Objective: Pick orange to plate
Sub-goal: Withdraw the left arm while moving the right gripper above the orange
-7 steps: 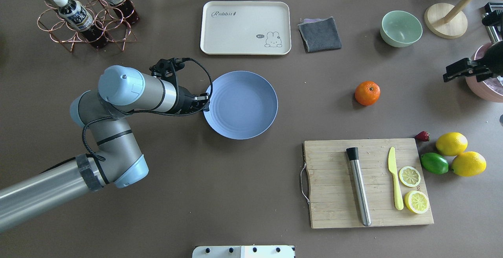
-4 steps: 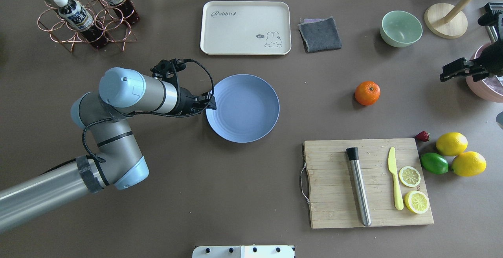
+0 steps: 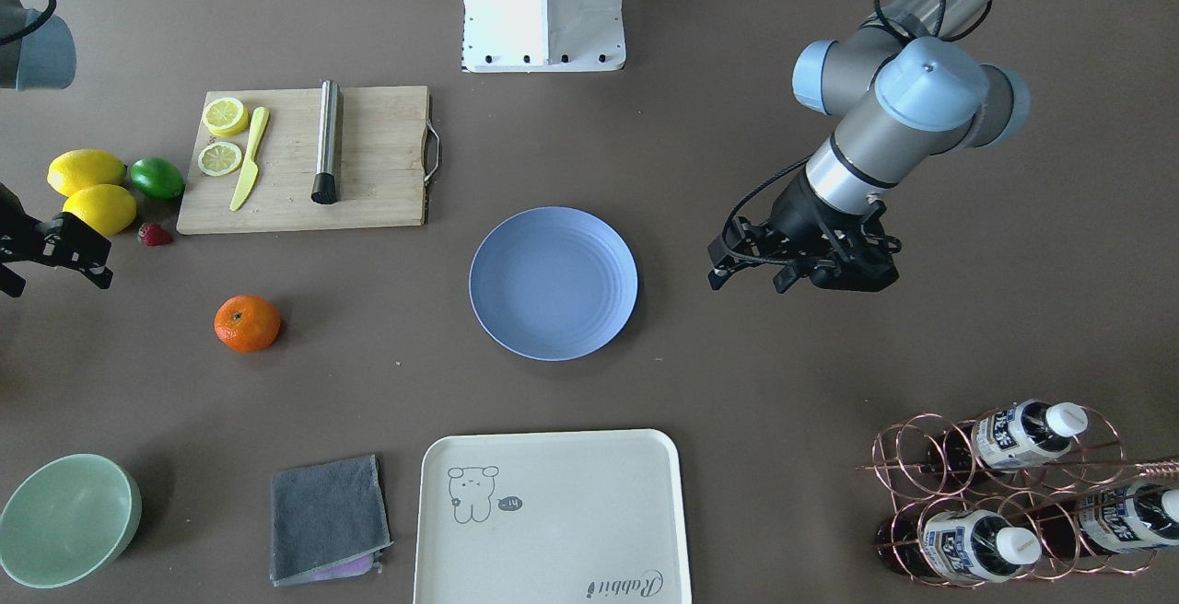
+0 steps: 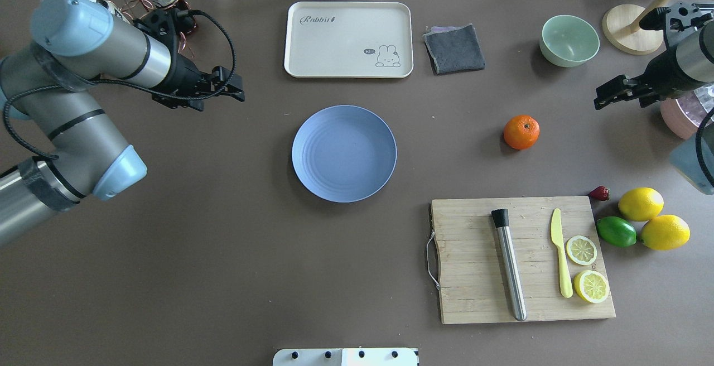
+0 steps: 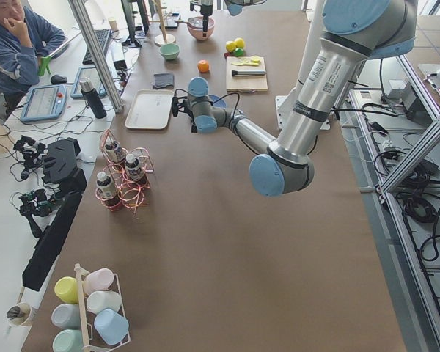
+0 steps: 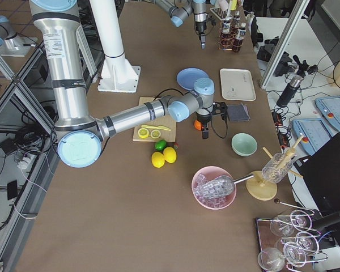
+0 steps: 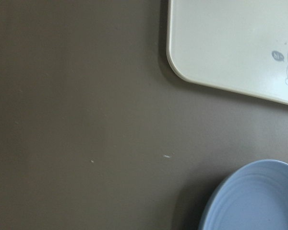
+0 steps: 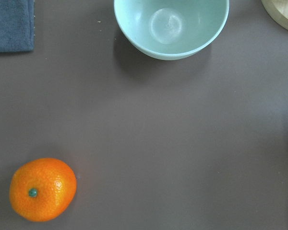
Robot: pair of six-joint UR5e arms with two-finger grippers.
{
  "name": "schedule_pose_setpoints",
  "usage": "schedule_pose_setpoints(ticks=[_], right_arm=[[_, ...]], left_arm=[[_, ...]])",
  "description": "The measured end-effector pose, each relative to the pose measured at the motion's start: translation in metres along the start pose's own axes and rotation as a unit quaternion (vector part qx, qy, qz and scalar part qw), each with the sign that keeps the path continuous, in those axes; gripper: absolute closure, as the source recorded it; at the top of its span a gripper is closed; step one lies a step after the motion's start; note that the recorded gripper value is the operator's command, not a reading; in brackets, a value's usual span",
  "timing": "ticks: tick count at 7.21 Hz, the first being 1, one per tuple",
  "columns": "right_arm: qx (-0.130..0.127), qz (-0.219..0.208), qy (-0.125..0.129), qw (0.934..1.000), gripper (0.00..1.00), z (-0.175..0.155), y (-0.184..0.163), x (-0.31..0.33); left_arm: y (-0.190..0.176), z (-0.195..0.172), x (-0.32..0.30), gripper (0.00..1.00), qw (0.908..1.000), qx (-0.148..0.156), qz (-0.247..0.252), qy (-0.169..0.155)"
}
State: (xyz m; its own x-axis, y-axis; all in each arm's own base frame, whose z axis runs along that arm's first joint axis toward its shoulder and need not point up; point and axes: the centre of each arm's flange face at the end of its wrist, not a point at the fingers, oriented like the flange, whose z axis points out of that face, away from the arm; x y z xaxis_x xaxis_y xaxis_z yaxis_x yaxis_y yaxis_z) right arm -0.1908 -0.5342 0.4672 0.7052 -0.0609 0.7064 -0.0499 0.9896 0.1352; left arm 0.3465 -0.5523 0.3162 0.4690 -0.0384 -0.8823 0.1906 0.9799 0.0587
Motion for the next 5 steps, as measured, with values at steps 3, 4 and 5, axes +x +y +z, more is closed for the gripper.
schedule_pose_setpoints(ticks=[3, 4, 5], right_arm=[[-0.019, 0.001, 0.010, 0.9998, 0.00, 0.008, -0.015, -0.043], [-0.020, 0.001, 0.009, 0.9997, 0.00, 0.010, -0.016, -0.053], [-0.021, 0.001, 0.007, 0.9998, 0.00, 0.011, -0.018, -0.064]], left_arm=[[-0.053, -0.111, -0.144, 0.02, 0.9851, -0.019, 0.117, -0.125], [-0.066, -0.148, -0.202, 0.02, 0.9766, -0.030, 0.151, -0.150], [-0.068, -0.177, -0.260, 0.02, 0.9705, -0.050, 0.171, -0.162]])
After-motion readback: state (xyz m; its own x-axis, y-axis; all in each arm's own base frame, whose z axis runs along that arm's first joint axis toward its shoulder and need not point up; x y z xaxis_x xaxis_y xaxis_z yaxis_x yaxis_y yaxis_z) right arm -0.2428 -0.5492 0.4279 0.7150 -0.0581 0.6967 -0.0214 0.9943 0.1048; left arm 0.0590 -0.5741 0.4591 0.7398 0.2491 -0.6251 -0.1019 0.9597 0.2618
